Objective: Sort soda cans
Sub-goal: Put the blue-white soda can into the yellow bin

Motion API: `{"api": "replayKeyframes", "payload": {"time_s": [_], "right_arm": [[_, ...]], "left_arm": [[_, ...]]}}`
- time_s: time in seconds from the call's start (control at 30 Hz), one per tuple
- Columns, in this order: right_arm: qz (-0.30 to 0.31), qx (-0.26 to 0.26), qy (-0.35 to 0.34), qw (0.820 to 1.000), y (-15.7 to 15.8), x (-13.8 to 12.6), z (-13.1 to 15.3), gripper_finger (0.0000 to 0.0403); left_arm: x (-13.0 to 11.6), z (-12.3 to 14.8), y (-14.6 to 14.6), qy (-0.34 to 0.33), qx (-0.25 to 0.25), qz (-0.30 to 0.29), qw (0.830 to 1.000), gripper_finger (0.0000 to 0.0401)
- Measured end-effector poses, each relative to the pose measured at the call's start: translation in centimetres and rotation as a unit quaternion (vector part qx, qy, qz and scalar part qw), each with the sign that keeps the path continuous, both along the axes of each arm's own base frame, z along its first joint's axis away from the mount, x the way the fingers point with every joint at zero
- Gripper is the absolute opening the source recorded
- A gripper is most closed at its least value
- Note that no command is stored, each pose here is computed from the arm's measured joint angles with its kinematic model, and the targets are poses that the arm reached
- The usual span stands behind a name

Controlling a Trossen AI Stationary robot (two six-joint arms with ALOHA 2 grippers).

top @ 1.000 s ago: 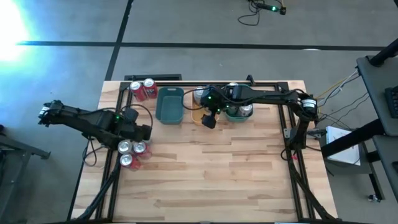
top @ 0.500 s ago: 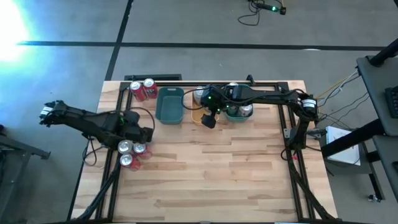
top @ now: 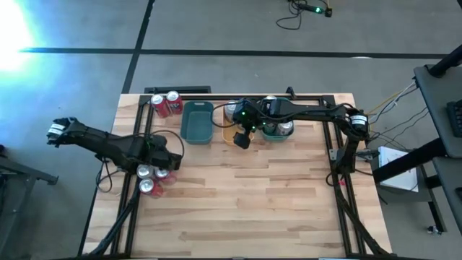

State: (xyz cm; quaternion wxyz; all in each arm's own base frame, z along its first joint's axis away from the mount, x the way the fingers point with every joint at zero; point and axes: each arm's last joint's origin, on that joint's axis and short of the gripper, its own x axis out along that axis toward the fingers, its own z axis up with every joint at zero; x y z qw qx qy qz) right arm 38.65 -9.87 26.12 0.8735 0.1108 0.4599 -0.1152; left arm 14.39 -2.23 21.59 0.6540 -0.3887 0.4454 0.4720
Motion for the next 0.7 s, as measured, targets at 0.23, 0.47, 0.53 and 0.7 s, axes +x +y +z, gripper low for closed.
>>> {"api": "replayKeyframes", "payload": {"time_s": [0.23, 0.47, 0.53, 0.7], "right_arm": [[-0.005, 0.005, 0.004, 1.0, 0.02, -0.08, -0.06, 0.0348], [-0.007, 0.009, 0.014, 1.0, 0.06, -0.24, -0.17, 0.0348], [-0.007, 0.009, 0.014, 1.0, 0.06, -0.24, -0.17, 0.0348], [-0.007, 0.008, 0.014, 1.0, 0.06, -0.24, -0.17, 0.0347]], "left_arm": [[-0.23, -1.15, 0.04, 0.002, -0.002, 0.013, 1.0, 0.0334], [0.12, -0.29, 0.15, -0.016, 0.02, 0.014, 1.0, 0.0312], [0.2, -0.18, 0.22, -0.015, 0.021, 0.008, 1.0, 0.0311], [0.18, -0.18, 0.4, -0.009, 0.022, 0.001, 1.0, 0.0305]]}}
